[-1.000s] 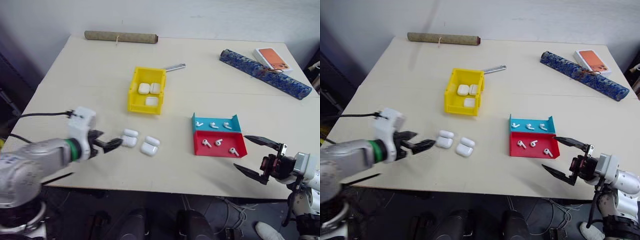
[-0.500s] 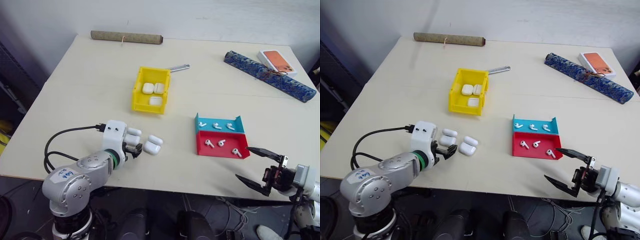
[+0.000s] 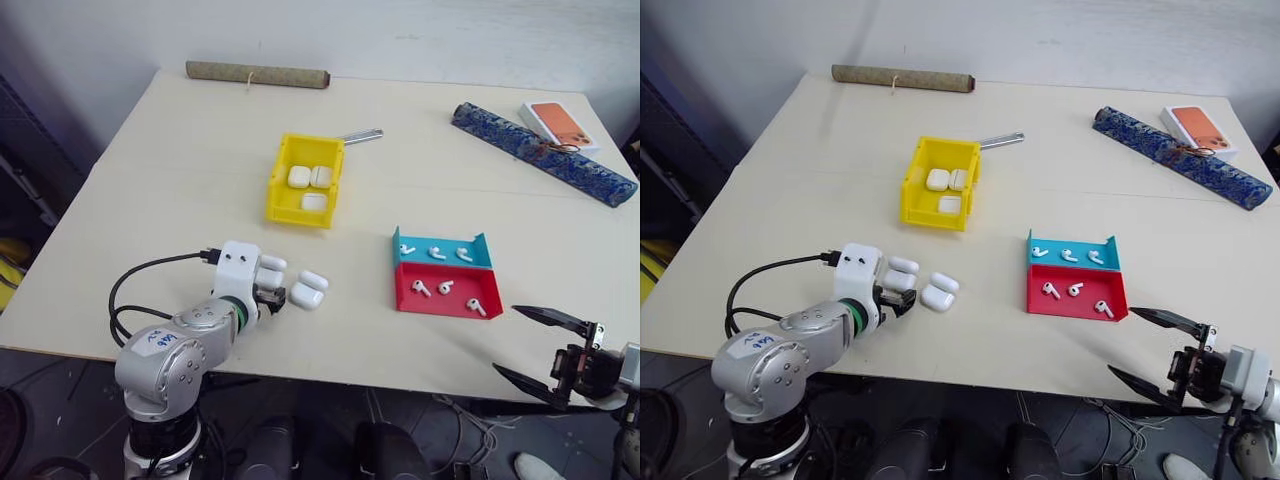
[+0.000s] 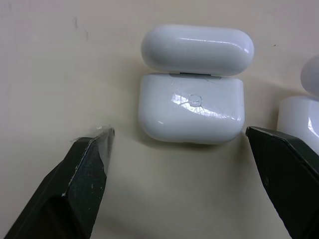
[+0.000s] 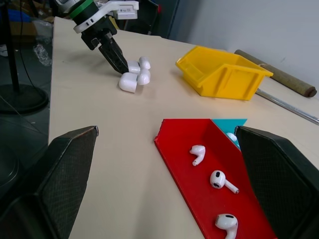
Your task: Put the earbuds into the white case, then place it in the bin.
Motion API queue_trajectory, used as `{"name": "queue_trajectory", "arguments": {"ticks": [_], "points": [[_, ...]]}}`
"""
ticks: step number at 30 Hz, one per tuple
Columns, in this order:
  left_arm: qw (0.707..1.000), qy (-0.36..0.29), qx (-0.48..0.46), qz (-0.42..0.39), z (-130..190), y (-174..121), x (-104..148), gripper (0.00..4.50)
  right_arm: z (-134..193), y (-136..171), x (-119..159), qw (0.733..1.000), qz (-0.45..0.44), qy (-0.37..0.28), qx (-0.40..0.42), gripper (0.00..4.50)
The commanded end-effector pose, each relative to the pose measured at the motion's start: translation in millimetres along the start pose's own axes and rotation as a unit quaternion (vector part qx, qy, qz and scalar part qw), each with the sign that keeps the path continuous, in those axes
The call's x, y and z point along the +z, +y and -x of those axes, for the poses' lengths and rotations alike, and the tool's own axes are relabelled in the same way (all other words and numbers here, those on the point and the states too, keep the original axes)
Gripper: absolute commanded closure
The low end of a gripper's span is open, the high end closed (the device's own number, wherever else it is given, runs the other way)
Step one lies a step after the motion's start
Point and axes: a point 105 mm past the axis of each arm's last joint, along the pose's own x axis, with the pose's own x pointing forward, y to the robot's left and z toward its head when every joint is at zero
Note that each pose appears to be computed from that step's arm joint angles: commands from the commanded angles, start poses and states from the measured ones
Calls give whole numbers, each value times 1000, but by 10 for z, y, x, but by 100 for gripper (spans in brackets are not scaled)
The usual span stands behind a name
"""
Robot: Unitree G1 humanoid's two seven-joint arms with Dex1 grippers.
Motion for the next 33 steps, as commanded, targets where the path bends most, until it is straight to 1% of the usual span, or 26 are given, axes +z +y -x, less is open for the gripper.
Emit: {"name": "queue_trajectory", "arguments": {"ticks": [1, 4, 11, 17, 21, 24, 27, 28, 33], "points": [[1000, -8, 1, -9, -25, 15, 40, 2, 57, 47, 42, 1000, 20, -5, 20, 0], [1000, -6, -1, -16, -38, -3, 19, 2, 66, 53, 20, 1000, 23, -6, 13, 0], [1000, -13, 3, -20, -137, -19, 56, 2, 9, 86, -32, 999, 25, -9, 18, 0], [1000, -3, 6, -25, -179, -110, -30, 2, -216, 45, 65, 998, 37, -28, 34, 0], [1000, 3, 6, -24, -186, -145, -82, 2, -293, 28, 127, 998, 38, -32, 37, 0], [1000, 0, 9, -23, -190, -147, -90, 62, -322, 18, 160, 998, 39, -33, 39, 0], [1000, -2, 13, -27, -209, -111, -100, 150, -353, 1, 191, 998, 39, -34, 40, 0], [1000, -3, 14, -28, -213, -103, -101, 173, -360, -3, 198, 998, 39, -33, 40, 0], [999, -15, 17, -44, -185, -2, -110, 173, -405, -12, 217, 998, 39, -30, 42, 0]]}}
